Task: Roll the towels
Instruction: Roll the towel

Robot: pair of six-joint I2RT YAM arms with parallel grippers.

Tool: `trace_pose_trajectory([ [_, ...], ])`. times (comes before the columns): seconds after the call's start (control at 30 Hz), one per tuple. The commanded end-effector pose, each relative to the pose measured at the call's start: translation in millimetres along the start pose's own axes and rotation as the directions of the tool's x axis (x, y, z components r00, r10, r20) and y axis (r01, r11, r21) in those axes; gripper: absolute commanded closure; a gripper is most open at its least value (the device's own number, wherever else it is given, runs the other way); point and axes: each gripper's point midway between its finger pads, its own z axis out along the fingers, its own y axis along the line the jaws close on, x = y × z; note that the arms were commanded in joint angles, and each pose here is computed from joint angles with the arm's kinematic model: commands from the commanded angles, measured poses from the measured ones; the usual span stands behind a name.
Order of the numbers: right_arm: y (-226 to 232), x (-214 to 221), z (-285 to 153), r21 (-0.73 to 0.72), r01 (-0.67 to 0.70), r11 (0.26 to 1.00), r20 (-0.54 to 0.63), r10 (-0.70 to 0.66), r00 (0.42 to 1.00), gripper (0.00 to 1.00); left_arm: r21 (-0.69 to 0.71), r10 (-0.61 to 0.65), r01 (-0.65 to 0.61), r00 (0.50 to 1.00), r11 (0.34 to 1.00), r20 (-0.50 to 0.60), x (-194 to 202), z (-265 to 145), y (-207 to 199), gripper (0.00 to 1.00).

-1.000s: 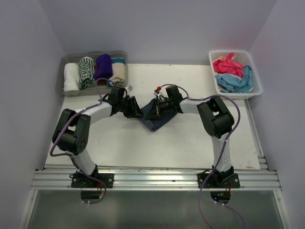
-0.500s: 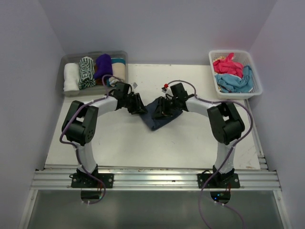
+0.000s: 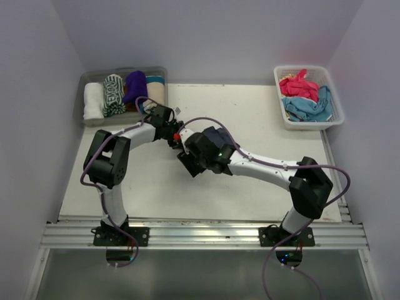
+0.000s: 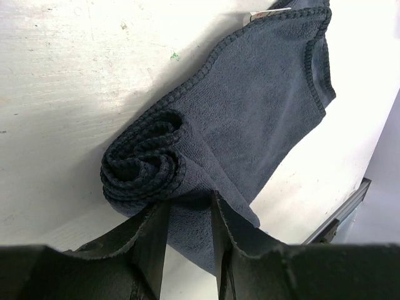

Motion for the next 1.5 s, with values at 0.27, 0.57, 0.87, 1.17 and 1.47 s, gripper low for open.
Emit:
trace_pose_trajectory([
  [0.27, 6, -24, 15, 0.112, 0.253, 0.961, 0.085, -0.263, 0.961, 0.45, -0.043, -0.005, 0.005, 1.000, 0.999, -0.002, -2, 6, 5, 0.63],
  [0.57, 17, -21, 36, 0.064, 0.261, 0.963, 0.076, -0.265, 0.961, 0.47, -0.046, -0.005, 0.005, 1.000, 0.999, -0.001, -3, 6, 4, 0.63],
  [0.87, -13, -12, 56, 0.227, 0.283, 0.932, 0.008, -0.292, 0.956, 0.46, -0.039, -0.003, 0.003, 1.000, 0.999, -0.003, -3, 5, 2, 0.63],
  [1.17, -39, 7, 73, 0.345, 0.283, 0.895, -0.042, -0.287, 0.957, 0.43, -0.036, 0.003, -0.004, 1.000, 0.999, -0.005, -3, 4, 1, 0.63],
  [1.47, -61, 36, 96, 0.327, 0.206, 0.922, -0.081, -0.190, 0.979, 0.49, -0.036, 0.012, -0.012, 1.000, 0.999, 0.001, -4, -1, -2, 0.62],
])
